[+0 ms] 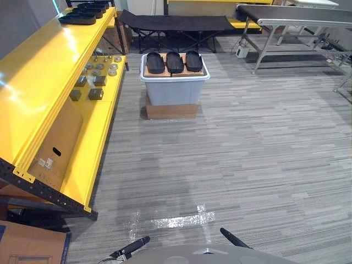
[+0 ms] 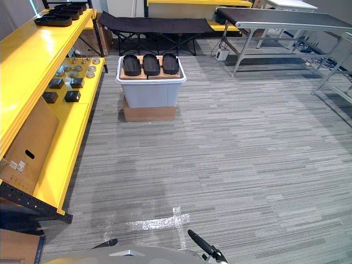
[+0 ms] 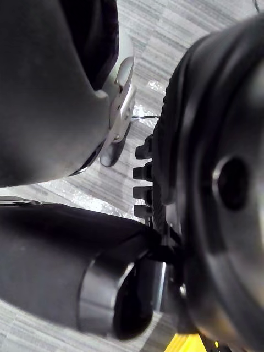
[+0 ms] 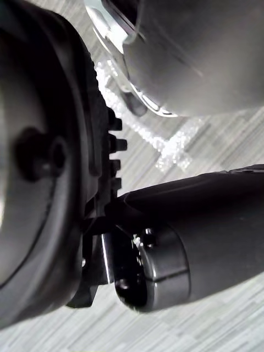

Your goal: Walk over and take three plastic housings, then place them on the shelf

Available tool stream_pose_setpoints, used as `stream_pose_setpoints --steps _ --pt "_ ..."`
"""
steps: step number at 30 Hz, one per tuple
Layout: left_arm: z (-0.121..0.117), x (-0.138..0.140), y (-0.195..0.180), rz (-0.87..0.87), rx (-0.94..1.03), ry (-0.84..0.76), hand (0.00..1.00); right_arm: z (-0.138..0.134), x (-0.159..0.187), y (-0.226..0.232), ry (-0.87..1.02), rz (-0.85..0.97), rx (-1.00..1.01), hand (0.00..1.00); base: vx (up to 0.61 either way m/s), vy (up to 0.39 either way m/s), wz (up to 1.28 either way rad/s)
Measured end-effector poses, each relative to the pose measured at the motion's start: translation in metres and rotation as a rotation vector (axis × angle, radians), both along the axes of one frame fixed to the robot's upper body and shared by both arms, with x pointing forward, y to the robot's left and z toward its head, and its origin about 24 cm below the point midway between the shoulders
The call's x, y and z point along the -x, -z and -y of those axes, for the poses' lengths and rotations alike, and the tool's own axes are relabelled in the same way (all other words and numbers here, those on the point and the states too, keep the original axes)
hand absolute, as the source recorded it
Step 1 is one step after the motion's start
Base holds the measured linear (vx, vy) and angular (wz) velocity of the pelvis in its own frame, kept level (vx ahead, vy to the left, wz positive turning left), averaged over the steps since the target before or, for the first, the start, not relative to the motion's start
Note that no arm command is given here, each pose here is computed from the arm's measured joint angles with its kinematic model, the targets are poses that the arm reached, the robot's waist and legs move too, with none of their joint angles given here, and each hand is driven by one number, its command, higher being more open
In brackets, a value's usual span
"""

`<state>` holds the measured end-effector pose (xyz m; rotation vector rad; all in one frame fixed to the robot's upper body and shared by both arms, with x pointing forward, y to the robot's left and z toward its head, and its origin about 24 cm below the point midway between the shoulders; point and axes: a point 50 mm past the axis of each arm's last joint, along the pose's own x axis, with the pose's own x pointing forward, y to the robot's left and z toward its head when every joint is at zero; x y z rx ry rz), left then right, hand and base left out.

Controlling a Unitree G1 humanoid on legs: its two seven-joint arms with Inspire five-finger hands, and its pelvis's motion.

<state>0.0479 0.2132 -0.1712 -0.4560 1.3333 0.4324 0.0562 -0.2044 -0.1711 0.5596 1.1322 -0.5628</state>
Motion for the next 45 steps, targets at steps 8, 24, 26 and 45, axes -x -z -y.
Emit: stream_pose_setpoints --steps 8,24,26,45 --pt "0.010 -0.043 -0.009 0.232 0.015 0.044 1.00 0.003 -0.054 -0.015 -0.030 0.191 0.081 1.00 -0.08 -0.020 0.03" --pt "0.021 -0.069 -0.021 0.444 0.070 0.082 1.00 -0.005 -0.065 -0.019 -0.037 0.288 0.051 1.00 -0.02 -0.002 -0.01" --pt "0.023 -0.070 -0.021 0.449 0.073 0.076 1.00 -0.004 -0.066 -0.020 -0.032 0.291 0.063 1.00 -0.03 -0.014 0.01" --pt "0.029 -0.107 -0.057 0.781 0.024 0.144 1.00 0.005 -0.102 -0.060 -0.012 0.634 0.239 1.00 -0.06 0.005 -0.03"
